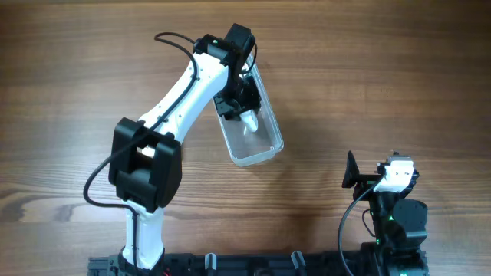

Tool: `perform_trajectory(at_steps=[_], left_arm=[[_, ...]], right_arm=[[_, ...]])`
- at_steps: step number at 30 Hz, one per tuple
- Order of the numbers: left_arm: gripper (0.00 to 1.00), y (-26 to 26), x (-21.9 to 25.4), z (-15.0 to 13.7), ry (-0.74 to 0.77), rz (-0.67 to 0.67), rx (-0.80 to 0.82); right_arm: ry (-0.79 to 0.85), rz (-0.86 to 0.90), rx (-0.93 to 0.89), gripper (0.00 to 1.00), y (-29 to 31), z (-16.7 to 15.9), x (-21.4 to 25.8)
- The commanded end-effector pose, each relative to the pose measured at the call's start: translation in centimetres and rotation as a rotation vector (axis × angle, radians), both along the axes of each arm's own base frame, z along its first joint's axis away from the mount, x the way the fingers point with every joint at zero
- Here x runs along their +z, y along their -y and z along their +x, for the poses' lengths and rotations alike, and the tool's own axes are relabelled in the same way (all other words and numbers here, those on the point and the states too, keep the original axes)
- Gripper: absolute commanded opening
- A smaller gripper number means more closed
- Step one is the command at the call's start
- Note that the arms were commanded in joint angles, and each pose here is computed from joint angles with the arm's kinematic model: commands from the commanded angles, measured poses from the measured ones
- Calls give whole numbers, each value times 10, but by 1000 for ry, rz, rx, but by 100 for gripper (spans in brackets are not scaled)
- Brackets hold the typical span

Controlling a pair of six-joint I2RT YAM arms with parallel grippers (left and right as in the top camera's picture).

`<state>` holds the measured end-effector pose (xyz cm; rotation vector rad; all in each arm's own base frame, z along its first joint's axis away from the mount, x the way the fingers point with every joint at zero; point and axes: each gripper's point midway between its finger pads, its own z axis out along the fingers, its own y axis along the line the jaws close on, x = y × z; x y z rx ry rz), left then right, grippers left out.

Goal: Pack container
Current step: 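Open the left gripper and raise it from the container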

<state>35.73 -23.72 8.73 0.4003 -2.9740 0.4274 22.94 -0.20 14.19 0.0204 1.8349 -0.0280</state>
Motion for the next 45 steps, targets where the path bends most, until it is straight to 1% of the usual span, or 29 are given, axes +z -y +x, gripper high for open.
perform_trajectory(at_steps=[1,5,12,16,18,19,24,34,36,40,45], left_arm=[[45,-1,4,11,41,0,-16],[42,1,4,10,43,-1,-21],[44,11,5,12,67,-16,-33],[47,13,6,12,65,-28,-32],[51,16,7,13,71,-43,-33],[55,17,7,15,76,-50,-33],[57,21,15,21,101,-66,-30],[59,30,42,39,198,-116,-29],[64,31,52,41,226,-129,-22],[70,19,76,46,284,-107,50],[75,-9,110,48,351,-66,163]], right_arm=[[11,-10,3,100,0,0,1],[11,-10,3,100,0,0,1],[11,-10,3,100,0,0,1],[11,-9,3,100,0,0,1],[11,-9,3,100,0,0,1],[11,-10,3,100,0,0,1],[11,-10,3,100,0,0,1],[11,-10,3,100,0,0,1],[11,-10,3,100,0,0,1],[11,-10,3,100,0,0,1],[11,-10,3,100,0,0,1]])
